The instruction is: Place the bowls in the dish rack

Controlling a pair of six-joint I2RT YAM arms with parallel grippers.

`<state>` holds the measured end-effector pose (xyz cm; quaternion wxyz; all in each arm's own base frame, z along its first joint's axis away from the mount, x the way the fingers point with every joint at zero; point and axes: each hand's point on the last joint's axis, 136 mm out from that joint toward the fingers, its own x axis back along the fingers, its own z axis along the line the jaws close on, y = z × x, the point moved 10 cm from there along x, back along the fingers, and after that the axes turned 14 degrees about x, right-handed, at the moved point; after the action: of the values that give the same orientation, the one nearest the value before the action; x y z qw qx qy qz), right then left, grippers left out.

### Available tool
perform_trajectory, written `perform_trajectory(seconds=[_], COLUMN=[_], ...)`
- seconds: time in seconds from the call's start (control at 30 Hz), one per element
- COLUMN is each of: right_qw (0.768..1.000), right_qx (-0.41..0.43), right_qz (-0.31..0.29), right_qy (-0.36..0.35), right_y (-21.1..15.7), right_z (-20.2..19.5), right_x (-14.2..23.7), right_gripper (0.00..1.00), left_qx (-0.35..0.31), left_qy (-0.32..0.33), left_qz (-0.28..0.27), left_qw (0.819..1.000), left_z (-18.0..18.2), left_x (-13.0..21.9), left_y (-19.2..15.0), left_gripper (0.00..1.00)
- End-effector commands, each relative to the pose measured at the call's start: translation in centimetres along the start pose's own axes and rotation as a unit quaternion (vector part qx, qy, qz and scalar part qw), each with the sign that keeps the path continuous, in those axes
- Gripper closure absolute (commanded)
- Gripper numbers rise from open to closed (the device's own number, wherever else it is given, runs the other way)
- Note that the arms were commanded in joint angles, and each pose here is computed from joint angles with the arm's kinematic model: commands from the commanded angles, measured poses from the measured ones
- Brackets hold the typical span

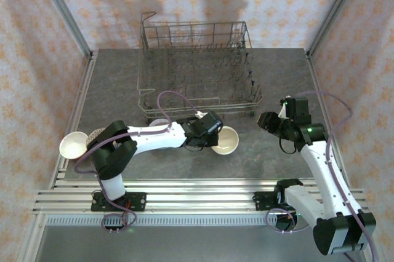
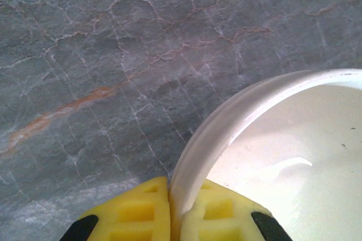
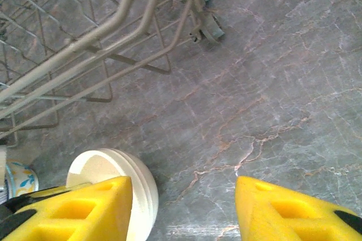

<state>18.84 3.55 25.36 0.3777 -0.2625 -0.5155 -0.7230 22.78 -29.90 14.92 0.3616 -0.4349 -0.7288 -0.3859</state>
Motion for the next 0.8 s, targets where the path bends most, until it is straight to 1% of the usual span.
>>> perform_trajectory(seconds=[0.0,0.13,0.33,0.43,0.5,0.7,0.77], right_qw=[1.000,0.999,0.996,0.993,0.992,0.993,0.993], right_qx=[0.013,0.041,0.077,0.098,0.110,0.119,0.116], right_qz=[-0.021,-0.029,-0.033,-0.036,-0.034,-0.018,-0.022], right_qy=[0.013,0.007,0.036,0.050,0.045,-0.005,-0.009], right_y=[1.0,2.1,3.3,3.5,3.6,3.6,3.8], right_z=[1.4,2.7,5.5,6.8,7.4,7.3,7.3], right_x=[1.9,3.4,5.6,6.2,6.3,5.1,4.9], right_gripper=[0.50,0.50,0.50,0.50,0.51,0.57,0.59], left_qx=[-0.020,-0.040,-0.084,-0.103,-0.111,-0.122,-0.125], left_qy=[-0.049,-0.059,-0.054,-0.048,-0.050,-0.049,-0.045], left_qz=[-0.034,-0.059,-0.116,-0.135,-0.145,-0.182,-0.190], left_qw=[0.998,0.996,0.988,0.984,0.982,0.975,0.973], left_z=[-2.6,-4.4,-6.7,-7.5,-8.0,-8.3,-8.4], left_x=[3.7,6.5,11.5,12.9,13.6,15.3,15.9], left_y=[0.7,1.7,3.8,4.5,4.8,5.6,5.7], left_gripper=[1.00,1.00,1.00,1.00,1.00,1.00,1.00])
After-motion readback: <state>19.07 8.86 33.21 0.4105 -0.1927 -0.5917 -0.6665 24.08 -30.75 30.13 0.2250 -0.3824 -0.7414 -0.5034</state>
